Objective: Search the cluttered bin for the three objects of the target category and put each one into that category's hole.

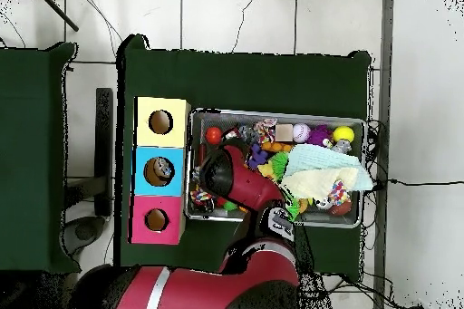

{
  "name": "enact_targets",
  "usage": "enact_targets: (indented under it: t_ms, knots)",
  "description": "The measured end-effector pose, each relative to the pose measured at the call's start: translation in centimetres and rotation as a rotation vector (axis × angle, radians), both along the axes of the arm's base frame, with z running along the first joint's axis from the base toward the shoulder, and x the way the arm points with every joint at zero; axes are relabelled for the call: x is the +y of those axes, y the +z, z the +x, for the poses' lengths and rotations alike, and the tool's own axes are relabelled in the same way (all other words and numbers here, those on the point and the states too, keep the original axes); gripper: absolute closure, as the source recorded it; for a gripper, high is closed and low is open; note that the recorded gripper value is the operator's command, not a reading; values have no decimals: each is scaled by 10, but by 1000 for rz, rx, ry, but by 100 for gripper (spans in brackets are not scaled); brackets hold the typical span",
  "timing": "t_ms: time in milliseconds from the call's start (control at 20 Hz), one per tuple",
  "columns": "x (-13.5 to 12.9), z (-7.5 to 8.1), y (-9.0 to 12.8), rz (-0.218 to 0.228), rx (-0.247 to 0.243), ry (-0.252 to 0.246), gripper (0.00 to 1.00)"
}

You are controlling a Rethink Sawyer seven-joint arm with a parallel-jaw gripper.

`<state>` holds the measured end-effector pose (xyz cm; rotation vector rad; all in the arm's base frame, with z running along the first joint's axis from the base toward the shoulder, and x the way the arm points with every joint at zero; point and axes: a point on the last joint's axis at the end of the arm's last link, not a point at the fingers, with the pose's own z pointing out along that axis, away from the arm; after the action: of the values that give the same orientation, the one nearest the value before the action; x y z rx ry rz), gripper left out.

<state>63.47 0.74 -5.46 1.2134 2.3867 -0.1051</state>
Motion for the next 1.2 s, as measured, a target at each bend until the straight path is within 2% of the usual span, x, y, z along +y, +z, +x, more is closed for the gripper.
enact_targets:
  t_ms: [450,800,950,1200]
  knots:
    - [-2,-3,1,-25,5,4,0]
    - [6,-3,6,-54,0,-16,0]
    - [5,0,7,-62,-14,-21,0]
    - [-1,5,11,-89,-65,-20,0]
